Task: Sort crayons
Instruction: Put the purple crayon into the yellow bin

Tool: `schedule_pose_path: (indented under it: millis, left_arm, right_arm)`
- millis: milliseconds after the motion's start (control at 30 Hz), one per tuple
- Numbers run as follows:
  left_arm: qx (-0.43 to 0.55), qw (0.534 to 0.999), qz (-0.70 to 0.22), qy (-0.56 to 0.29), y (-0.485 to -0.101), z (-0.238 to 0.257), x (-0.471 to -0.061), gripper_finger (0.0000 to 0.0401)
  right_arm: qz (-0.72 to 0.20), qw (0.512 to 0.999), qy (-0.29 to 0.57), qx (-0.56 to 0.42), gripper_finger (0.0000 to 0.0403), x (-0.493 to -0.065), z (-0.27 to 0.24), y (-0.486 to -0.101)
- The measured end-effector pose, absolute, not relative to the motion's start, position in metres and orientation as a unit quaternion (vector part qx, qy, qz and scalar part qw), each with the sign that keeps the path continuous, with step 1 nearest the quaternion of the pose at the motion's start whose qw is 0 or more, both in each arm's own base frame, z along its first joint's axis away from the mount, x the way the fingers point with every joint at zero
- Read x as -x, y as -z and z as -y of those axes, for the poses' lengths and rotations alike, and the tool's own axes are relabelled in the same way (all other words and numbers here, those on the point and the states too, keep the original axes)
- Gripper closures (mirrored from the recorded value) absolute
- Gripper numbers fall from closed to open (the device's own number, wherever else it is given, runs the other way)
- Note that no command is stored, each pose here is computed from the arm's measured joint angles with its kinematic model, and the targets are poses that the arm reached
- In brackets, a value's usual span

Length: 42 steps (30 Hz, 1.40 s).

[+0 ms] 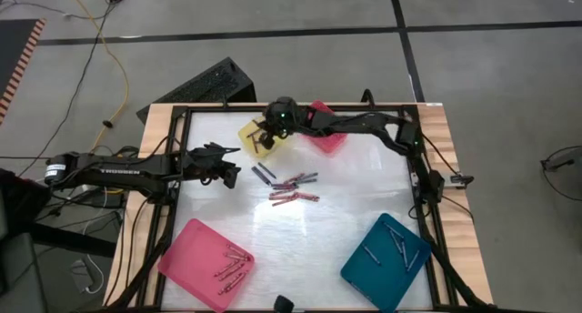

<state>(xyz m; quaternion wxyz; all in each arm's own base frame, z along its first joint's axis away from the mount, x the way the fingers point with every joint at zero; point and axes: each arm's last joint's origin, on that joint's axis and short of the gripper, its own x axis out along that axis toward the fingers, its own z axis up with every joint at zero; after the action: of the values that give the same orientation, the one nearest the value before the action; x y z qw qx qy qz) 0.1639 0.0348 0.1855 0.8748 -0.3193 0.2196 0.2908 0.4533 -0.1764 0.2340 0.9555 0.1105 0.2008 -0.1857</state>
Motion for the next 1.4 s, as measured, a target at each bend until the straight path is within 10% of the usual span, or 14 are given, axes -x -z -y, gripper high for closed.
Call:
schedule_pose_path:
  millis: [867,1400]
  left_arm:
    - [0.312,0.874,-0.228,-0.294,-0.184,-0.035,-0.163,0.0268]
    - [0.297,0.88,-0.234,-0.289,-0.184,-0.035,-0.163,0.0268]
  right_arm:
    - [-0.215,0.955,0.178,-0.103,0.032,-0.429,0.181,-0.271]
    - [-0.431,0.902,0.02,-0.02,0.032,-0.396,0.064,-0.278]
